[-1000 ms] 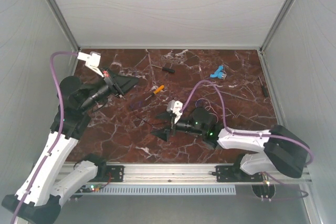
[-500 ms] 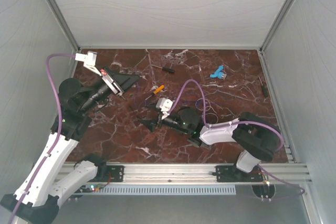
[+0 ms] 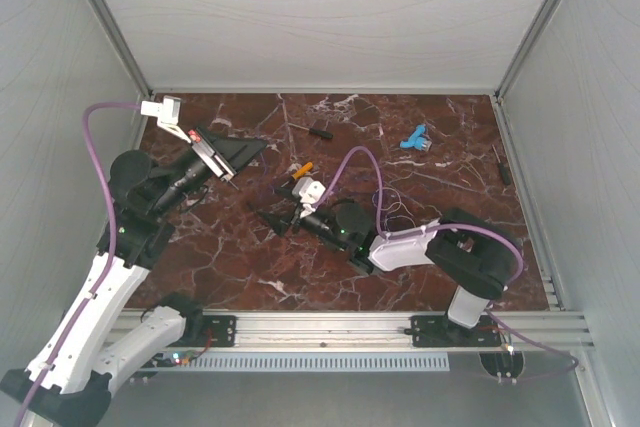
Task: Zip-tie the wires
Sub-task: Straighten the cable at the center of the board.
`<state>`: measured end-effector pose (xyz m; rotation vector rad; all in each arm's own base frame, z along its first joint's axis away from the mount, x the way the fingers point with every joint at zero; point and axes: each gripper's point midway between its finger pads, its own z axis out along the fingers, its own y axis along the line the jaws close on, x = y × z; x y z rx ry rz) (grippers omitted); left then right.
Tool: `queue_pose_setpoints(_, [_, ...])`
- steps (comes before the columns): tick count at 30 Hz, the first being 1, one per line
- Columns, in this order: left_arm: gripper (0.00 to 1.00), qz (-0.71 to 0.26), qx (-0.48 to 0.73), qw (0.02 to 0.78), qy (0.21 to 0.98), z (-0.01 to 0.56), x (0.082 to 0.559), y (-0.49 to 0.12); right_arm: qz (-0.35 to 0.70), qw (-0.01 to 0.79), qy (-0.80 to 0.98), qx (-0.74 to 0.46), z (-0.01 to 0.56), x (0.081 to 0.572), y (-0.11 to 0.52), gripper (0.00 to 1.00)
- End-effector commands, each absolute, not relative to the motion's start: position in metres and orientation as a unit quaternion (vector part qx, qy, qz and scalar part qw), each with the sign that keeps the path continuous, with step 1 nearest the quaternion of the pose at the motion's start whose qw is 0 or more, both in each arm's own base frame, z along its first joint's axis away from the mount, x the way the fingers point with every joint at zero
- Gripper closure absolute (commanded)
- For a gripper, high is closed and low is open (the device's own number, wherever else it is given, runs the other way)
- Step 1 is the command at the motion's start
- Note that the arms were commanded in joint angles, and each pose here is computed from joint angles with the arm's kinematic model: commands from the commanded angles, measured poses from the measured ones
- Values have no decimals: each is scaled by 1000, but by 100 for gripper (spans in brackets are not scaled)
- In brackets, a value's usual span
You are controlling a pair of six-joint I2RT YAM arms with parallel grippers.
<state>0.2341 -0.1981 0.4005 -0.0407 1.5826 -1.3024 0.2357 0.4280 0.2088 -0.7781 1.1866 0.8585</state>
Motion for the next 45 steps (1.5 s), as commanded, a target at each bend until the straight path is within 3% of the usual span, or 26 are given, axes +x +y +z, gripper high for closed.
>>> queue_pose_setpoints(1, [100,-563,-4,533,631,423,227,-200,375,720,497,-306,243,248,429,44])
queue_pose_setpoints(5, [100,-566,-4,534,629,425,227,-200,374,721,498,-303,245,250,431,56])
queue_pose_setpoints(10, [100,-563,-7,538,628,426,228,-199,369,717,506,-306,239,251,430,96])
queue_pose_setpoints(11, [100,-562,-8,539,627,426,229,-199,367,716,511,-303,238,253,429,100])
queue_pose_setpoints(18, [100,-512,-21,571,641,424,250,-190,373,666,579,-286,228,241,404,100])
queue_pose_setpoints(34, [100,-402,-80,606,682,406,400,-207,379,437,731,-362,162,145,318,100])
queue_pose_setpoints(40, [100,-398,-78,583,704,387,436,-225,393,457,720,-344,188,130,287,100])
queue_pose_setpoints(45, [100,-420,-74,553,716,365,446,-244,324,516,745,-269,210,156,247,100])
